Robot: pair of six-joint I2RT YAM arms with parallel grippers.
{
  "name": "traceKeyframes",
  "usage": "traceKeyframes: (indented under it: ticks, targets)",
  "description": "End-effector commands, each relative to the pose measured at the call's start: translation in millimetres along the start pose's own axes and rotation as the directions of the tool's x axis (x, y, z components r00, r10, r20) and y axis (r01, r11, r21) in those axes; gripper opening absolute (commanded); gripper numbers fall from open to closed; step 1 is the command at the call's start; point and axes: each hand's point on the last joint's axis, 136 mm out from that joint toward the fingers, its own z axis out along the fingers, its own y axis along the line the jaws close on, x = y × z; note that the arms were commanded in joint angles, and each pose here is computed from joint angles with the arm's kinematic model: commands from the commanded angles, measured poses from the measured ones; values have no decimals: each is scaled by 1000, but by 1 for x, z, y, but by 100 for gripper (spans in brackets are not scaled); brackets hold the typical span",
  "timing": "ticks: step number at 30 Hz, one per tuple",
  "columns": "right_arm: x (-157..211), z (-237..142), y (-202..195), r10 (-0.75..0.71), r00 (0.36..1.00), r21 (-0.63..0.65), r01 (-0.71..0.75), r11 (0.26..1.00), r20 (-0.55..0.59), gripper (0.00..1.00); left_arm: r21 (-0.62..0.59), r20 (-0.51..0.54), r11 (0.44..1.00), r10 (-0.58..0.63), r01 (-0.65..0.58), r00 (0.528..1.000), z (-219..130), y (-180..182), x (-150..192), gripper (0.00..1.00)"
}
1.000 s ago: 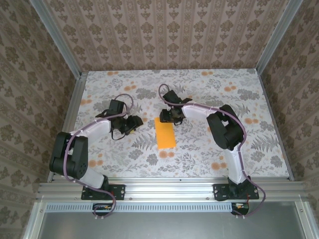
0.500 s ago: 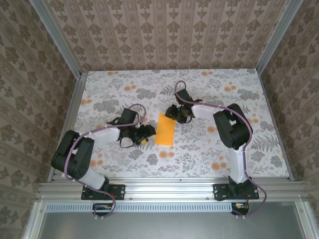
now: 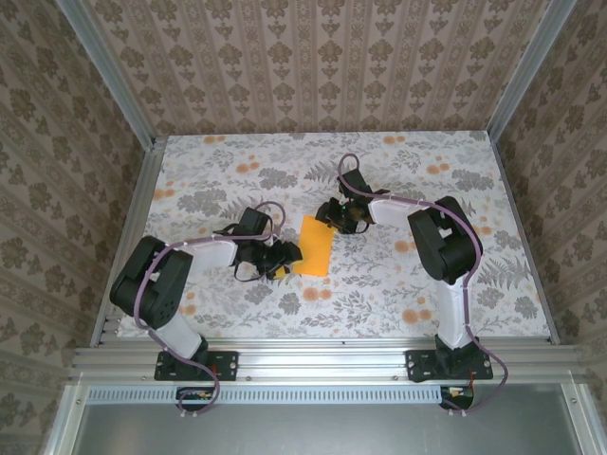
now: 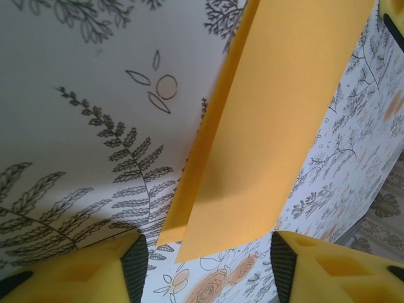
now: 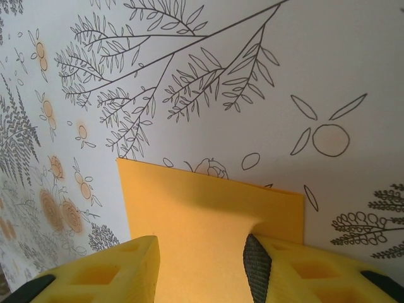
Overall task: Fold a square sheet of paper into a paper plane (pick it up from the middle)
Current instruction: Fold the triangle a second time at the center of the table.
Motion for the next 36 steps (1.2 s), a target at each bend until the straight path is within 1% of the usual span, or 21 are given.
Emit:
traceKeyframes:
  ticks: [1,5,6,8,11,14,18,22,25,31,36]
  targets:
    - [29,18,-58,80,994,169,-65,983,-80,45,52,-11,998,26,-25,1000,7,-15,-3,51]
    - [31,19,-60,81,993,172,-65,983,-85,44,73,1,997,31,-31,1000,7,-21,-6,44]
    - [30,19,-60,80,993,171,-65,983,-84,44,97,-20,995,29,-27,999,7,-25,-3,42]
    - [31,18,-60,79,993,172,-63,983,-85,44,121,-28,992,29,-25,999,9,-28,-3,39]
    - [32,18,-58,76,993,163,-60,985,-89,44,114,-23,993,27,-24,999,9,-27,-4,33]
    - [29,15,-50,63,994,128,-51,990,-89,44,97,-6,995,23,-22,1000,9,-23,-7,31]
    - [20,7,-38,47,996,88,-41,995,-70,44,138,14,990,37,-39,999,8,-29,-9,33]
    - [22,7,-37,45,996,81,-39,996,-79,44,212,53,971,99,-108,994,1,-44,-11,42]
    - [24,10,-41,54,995,85,-47,995,-87,44,234,73,960,138,-151,988,-3,-50,-10,47]
    - [25,11,-43,59,995,87,-52,995,-86,44,250,29,948,196,-197,980,7,-54,9,47]
    - [24,11,-42,57,995,85,-50,995,-85,44,241,32,950,199,-200,980,10,-51,15,46]
